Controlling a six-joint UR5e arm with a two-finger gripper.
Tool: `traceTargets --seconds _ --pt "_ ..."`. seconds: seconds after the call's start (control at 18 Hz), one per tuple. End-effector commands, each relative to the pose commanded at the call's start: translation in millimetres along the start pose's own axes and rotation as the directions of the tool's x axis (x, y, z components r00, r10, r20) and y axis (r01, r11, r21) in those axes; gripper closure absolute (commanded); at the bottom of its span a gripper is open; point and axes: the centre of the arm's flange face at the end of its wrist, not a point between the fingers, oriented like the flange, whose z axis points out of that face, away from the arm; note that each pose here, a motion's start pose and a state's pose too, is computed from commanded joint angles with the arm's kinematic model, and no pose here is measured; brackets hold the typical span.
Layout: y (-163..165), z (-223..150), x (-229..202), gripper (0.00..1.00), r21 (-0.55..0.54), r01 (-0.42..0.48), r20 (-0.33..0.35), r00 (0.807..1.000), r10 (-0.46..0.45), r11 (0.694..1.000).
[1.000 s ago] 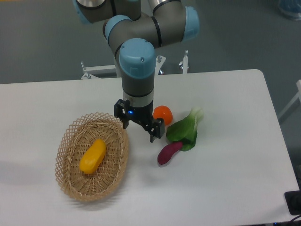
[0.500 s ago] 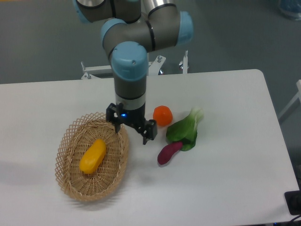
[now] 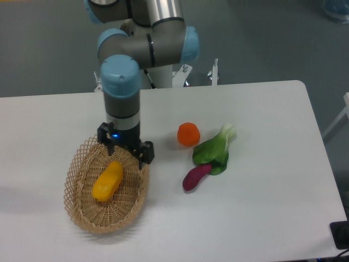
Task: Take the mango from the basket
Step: 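Move the open gripper over the wicker basket above the yellow mango, then lower the gripper onto the yellow mango and close on it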
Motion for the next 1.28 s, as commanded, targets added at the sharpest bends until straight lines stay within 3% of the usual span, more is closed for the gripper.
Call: traceTargets --seconds 0.44,1.28 --pt "-19.8 60.4 34.0 0.00 -0.023 -0.019 -0.027 0.999 0.018 1.000" --pt "-26.2 86.0 29.1 0.00 -0.045 -0.021 -0.019 1.000 0.020 0.999"
